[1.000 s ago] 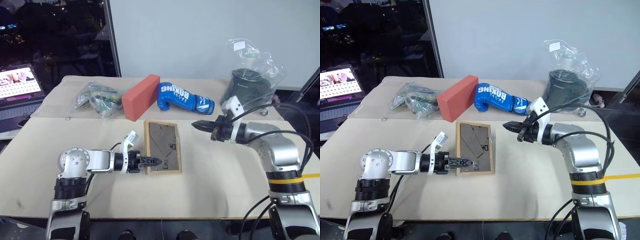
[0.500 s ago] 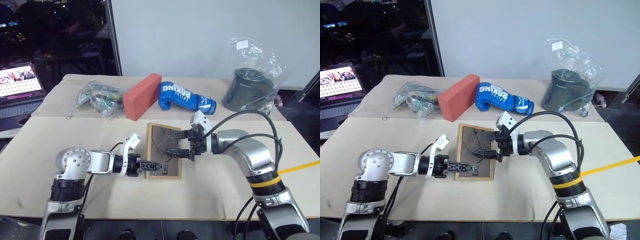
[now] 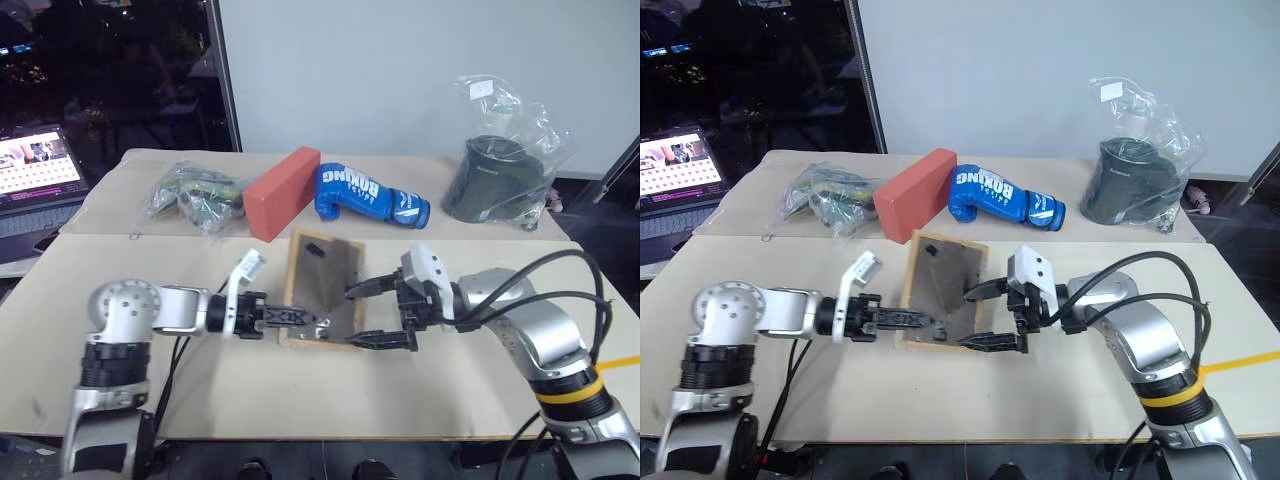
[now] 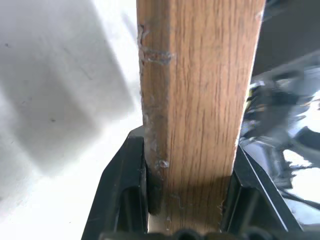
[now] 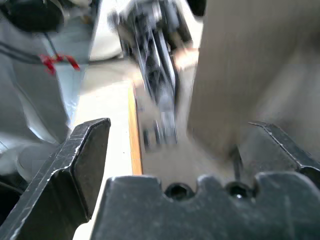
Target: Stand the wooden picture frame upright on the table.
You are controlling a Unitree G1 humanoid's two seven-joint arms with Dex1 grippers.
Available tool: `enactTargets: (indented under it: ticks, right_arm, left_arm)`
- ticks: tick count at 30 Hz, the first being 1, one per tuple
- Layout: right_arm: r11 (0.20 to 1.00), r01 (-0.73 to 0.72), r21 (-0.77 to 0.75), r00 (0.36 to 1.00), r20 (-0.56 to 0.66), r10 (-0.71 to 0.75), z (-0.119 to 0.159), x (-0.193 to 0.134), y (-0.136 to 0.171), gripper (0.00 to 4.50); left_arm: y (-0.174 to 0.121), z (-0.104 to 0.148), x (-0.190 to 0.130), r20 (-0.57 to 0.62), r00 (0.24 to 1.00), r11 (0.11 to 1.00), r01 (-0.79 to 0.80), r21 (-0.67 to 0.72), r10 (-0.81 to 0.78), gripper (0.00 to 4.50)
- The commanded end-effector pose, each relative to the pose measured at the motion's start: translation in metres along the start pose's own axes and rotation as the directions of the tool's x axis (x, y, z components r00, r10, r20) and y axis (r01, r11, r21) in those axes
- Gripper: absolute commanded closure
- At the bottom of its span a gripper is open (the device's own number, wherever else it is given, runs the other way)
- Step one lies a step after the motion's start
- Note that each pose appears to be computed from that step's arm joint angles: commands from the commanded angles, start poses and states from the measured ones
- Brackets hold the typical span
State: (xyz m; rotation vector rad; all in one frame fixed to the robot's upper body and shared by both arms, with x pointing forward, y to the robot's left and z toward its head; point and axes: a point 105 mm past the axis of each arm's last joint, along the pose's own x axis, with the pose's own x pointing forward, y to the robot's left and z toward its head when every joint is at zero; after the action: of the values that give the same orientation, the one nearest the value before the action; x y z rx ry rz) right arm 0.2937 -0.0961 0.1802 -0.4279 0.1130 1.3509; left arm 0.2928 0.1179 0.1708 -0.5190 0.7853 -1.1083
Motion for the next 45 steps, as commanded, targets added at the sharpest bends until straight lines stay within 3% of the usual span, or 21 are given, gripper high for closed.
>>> enactTargets:
  ticks: [1, 6, 8, 10, 12, 14, 18, 22, 25, 28, 31, 38, 39, 41, 45]
  right_arm:
    - [0.986, 0.155, -0.055, 0.988, -0.008, -0.156, 0.002, -0.024, -0.021, 0.04]
    - [0.954, 0.245, -0.171, 0.968, -0.009, -0.250, 0.000, -0.050, -0.029, 0.04]
    - [0.902, 0.310, -0.300, 0.946, 0.003, -0.324, -0.001, -0.058, -0.038, 0.04]
    - [0.769, 0.426, -0.477, 0.892, 0.077, -0.446, 0.001, -0.056, -0.050, 0.04]
    - [0.666, 0.493, -0.561, 0.855, 0.171, -0.489, 0.006, -0.048, -0.053, 0.04]
    - [0.557, 0.460, -0.691, 0.862, 0.197, -0.468, 0.007, -0.040, -0.047, 0.04]
    - [0.245, 0.416, -0.876, 0.867, 0.301, -0.396, 0.028, -0.024, -0.036, 0.04]
    - [0.081, 0.449, -0.890, 0.853, 0.400, -0.334, 0.043, -0.014, -0.028, 0.04]
    - [0.008, 0.503, -0.864, 0.818, 0.474, -0.325, 0.054, -0.013, -0.028, 0.04]
    - [0.001, 0.514, -0.858, 0.815, 0.488, -0.313, 0.056, -0.009, -0.025, 0.04]
    - [0.022, 0.515, -0.857, 0.820, 0.486, -0.302, 0.056, -0.008, -0.024, 0.71]
    - [0.047, 0.521, -0.852, 0.814, 0.480, -0.326, 0.053, -0.013, -0.027, 2.91]
    - [0.049, 0.517, -0.855, 0.816, 0.474, -0.332, 0.051, -0.014, -0.029, 2.95]
    - [0.068, 0.520, -0.851, 0.812, 0.468, -0.350, 0.049, -0.017, -0.033, 3.19]
    - [0.144, 0.522, -0.841, 0.817, 0.444, -0.369, 0.043, -0.018, -0.039, 3.23]
  left_arm:
    - [-0.023, 0.009, -0.008, 0.014, 0.992, 0.991, 0.125, 0.044, -0.126, 3.34]
    - [-0.023, 0.004, -0.012, 0.003, 0.981, 0.981, 0.192, -0.023, -0.192, 3.34]
    - [-0.023, 0.001, -0.011, 0.000, 0.969, 0.966, 0.246, -0.086, -0.247, 3.34]
    - [-0.027, -0.003, -0.011, -0.001, 0.939, 0.926, 0.339, -0.165, -0.344, 3.34]
    - [-0.030, 0.001, -0.010, 0.011, 0.918, 0.896, 0.390, -0.213, -0.397, 3.34]
    - [-0.032, 0.002, -0.009, 0.000, 0.909, 0.882, 0.404, -0.241, -0.416, 3.34]
    - [-0.030, -0.005, 0.001, -0.059, 0.908, 0.874, 0.379, -0.303, -0.414, 3.34]
    - [-0.032, -0.011, 0.005, -0.112, 0.903, 0.876, 0.364, -0.315, -0.415, 3.34]
    - [-0.028, -0.010, 0.007, -0.110, 0.912, 0.882, 0.342, -0.324, -0.394, 3.34]
    - [-0.031, -0.011, 0.008, -0.119, 0.912, 0.889, 0.342, -0.305, -0.392, 3.34]
    - [-0.033, -0.011, 0.009, -0.130, 0.922, 0.913, 0.326, -0.247, -0.365, 3.34]
    - [-0.036, 0.008, 0.001, -0.026, 0.934, 0.923, 0.347, -0.168, -0.356, 3.34]
    - [-0.035, 0.010, 0.000, -0.020, 0.941, 0.933, 0.331, -0.143, -0.337, 2.34]
    - [-0.038, 0.014, -0.009, 0.009, 0.947, 0.944, 0.321, -0.075, -0.321, 1.69]
    - [-0.040, 0.027, -0.030, 0.088, 0.960, 0.962, 0.256, 0.089, -0.264, 0.27]
